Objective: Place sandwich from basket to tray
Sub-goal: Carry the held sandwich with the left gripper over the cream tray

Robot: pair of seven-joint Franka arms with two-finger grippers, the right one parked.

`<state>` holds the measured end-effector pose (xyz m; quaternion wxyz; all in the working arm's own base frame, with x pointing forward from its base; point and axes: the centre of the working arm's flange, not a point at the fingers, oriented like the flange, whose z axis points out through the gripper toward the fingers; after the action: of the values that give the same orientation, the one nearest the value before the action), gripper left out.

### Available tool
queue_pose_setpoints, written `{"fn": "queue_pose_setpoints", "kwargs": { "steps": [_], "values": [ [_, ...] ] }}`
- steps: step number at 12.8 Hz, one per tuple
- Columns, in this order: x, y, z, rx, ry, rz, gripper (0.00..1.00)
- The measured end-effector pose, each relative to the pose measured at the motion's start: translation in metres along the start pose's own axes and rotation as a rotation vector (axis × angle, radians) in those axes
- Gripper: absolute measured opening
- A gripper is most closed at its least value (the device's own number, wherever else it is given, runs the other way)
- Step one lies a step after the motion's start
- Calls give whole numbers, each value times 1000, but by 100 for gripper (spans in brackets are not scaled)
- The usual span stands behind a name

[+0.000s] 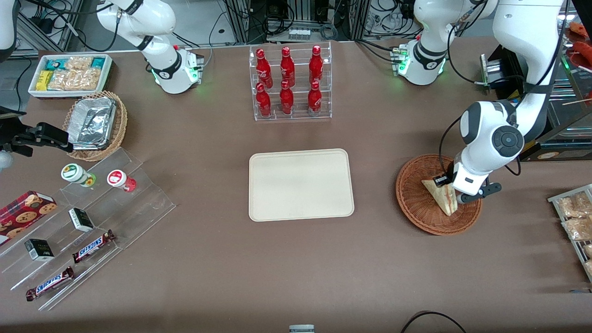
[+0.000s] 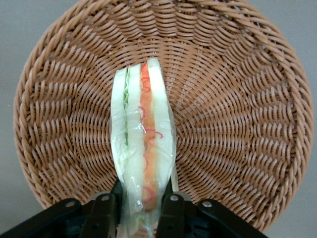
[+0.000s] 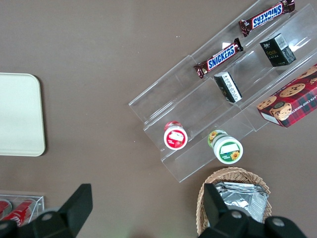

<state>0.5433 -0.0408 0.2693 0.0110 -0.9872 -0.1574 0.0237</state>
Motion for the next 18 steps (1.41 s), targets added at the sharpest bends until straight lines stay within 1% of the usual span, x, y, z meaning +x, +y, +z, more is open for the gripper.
{"fn": "queue_pose_setpoints", "kwargs": {
  "steps": [1, 3, 4, 5, 7, 8, 9, 10, 11, 14, 16, 18],
  "values": [
    [1, 0, -12, 13, -6, 6, 27],
    [4, 10, -59, 58, -39, 33, 25],
    [3, 25, -91, 72, -47, 57, 21],
    [-1, 44, -123, 81, -47, 87, 16],
    [-17, 87, -177, 90, -39, 148, 15],
    [-26, 107, -197, 88, -29, 179, 15],
    [-35, 128, -212, 74, -17, 202, 15],
    [-47, 149, -220, 52, -14, 216, 15],
    [-61, 172, -221, 39, -17, 232, 15],
    [-107, 254, -197, 46, -37, 278, 15],
    [-128, 304, -173, 48, -55, 310, 15],
    [-143, 344, -146, 39, -61, 320, 15]
  ]
}}
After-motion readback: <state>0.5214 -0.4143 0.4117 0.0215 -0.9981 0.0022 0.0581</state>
